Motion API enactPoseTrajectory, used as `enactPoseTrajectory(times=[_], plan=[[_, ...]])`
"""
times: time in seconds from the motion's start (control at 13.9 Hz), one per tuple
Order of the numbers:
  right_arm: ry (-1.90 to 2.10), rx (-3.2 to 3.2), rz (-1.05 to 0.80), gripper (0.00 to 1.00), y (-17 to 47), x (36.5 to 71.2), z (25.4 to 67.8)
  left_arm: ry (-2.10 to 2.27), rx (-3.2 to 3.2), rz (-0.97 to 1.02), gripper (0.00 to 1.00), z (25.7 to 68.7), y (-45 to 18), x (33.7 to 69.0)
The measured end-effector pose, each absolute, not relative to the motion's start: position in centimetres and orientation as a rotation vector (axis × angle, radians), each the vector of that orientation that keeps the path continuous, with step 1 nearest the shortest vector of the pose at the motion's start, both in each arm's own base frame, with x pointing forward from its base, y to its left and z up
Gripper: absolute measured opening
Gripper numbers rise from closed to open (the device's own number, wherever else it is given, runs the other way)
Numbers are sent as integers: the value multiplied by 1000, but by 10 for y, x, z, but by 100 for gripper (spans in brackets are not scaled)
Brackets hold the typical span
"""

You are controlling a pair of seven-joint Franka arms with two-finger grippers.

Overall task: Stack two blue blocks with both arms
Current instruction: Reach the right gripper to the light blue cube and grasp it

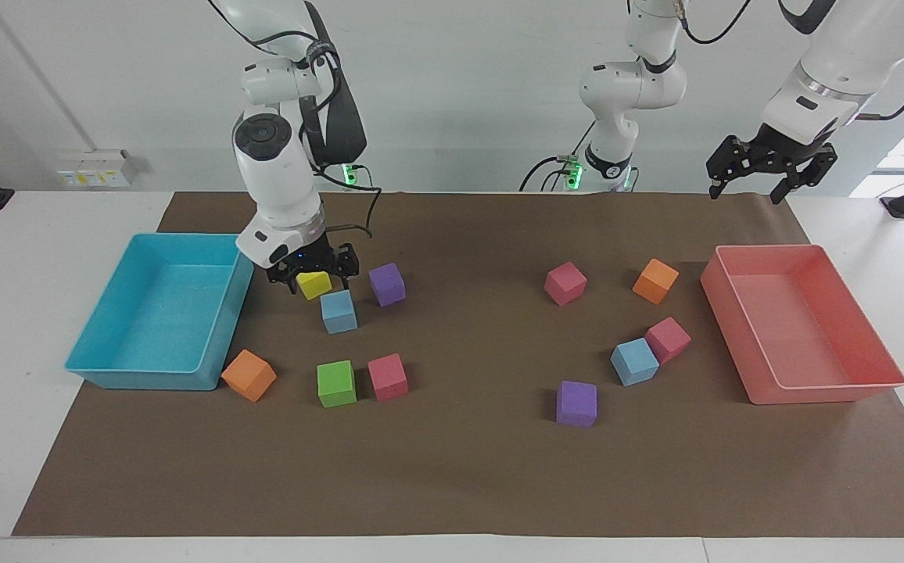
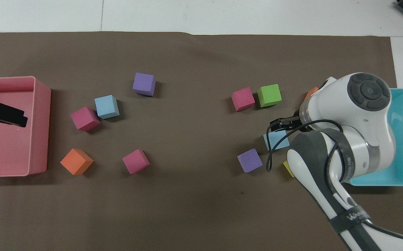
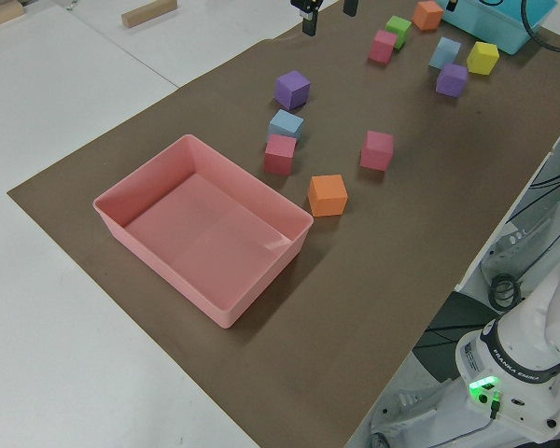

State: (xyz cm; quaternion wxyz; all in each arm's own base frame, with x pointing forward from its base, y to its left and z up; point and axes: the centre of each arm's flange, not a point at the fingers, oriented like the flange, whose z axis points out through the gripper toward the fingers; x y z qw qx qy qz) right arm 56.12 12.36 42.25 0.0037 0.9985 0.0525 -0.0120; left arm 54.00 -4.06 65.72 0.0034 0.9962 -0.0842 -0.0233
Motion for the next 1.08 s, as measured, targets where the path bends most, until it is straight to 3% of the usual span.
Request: enactPoseTrajectory(times=[0.5, 1.08], plan=[[375, 3112, -12, 100, 144, 543, 333, -264, 3123, -74, 100, 657, -41, 540], [437, 3102, -15, 100, 128, 544, 327, -264, 3123, -76, 100, 657, -41, 540]])
